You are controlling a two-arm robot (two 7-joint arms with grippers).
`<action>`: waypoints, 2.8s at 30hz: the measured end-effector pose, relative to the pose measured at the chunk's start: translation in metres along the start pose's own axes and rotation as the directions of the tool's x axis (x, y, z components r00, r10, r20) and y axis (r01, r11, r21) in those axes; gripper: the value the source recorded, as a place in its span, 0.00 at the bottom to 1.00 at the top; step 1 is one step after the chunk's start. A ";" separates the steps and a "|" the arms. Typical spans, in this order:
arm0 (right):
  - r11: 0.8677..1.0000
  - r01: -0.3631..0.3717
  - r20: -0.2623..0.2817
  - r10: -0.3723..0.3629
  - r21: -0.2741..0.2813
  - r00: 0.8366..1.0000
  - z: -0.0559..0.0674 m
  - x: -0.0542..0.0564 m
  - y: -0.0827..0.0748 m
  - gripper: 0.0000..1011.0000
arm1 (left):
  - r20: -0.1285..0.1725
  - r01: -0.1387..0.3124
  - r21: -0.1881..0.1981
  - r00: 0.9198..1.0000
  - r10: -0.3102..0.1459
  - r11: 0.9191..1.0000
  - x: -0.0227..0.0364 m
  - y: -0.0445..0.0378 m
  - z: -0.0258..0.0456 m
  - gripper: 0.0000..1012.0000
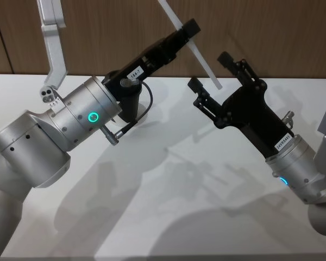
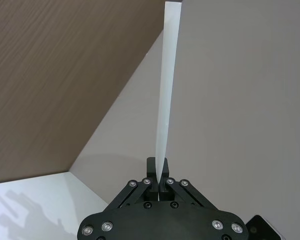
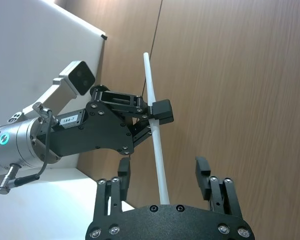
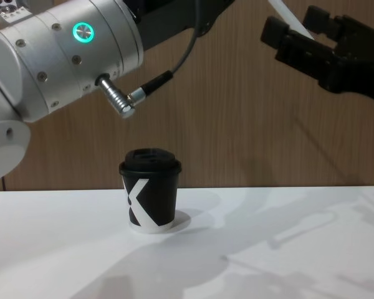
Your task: Pick up the straw with one hand, pass it to the other hand, and insert it into the cup.
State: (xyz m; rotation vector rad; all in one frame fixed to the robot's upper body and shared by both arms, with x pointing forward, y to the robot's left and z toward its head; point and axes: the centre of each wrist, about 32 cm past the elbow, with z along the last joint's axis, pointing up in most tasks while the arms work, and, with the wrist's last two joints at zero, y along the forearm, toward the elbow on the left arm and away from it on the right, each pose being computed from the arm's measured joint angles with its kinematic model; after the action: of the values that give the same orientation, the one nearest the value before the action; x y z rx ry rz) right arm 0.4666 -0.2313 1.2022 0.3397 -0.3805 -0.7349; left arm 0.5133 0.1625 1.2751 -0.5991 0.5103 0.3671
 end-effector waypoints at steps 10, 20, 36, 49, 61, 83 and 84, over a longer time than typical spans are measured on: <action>1.000 0.000 0.000 0.000 0.000 1.000 0.000 0.000 0.000 0.99 | 0.019 -0.007 -0.011 1.000 0.008 1.000 0.0008 0.0028 0.0018 0.01; 1.000 0.000 0.000 0.000 0.000 1.000 0.000 0.000 0.000 0.99 | 0.074 -0.025 -0.036 0.997 0.027 0.999 0.0025 0.0061 0.0059 0.01; 1.000 0.000 0.000 0.000 0.000 1.000 0.000 0.000 0.000 0.99 | 0.288 -0.075 -0.068 0.953 0.092 0.995 0.0039 0.0100 0.0137 0.01; 1.000 0.000 0.000 0.000 0.000 1.000 0.000 0.000 0.000 0.99 | 0.481 -0.164 -0.093 0.856 0.189 0.982 -0.0038 0.0114 0.0185 0.01; 1.000 0.000 0.000 0.000 0.000 1.000 0.000 0.000 0.000 0.99 | 0.627 -0.257 -0.143 0.724 0.288 0.956 -0.0122 0.0137 0.0205 0.01; 1.000 0.000 0.000 0.000 0.000 1.000 0.000 0.000 0.000 0.99 | 0.749 -0.372 -0.232 0.521 0.409 0.899 -0.0169 0.0229 0.0202 0.01; 1.000 0.000 0.000 0.000 0.000 1.000 0.000 0.000 0.000 0.99 | 0.756 -0.377 -0.236 0.508 0.413 0.896 -0.0168 0.0232 0.0202 0.01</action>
State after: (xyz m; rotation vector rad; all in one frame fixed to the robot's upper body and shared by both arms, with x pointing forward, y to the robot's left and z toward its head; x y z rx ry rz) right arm 0.4667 -0.2313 1.2022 0.3397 -0.3807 -0.7348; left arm 0.4958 0.1898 1.2885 -0.2858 -0.2587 1.0403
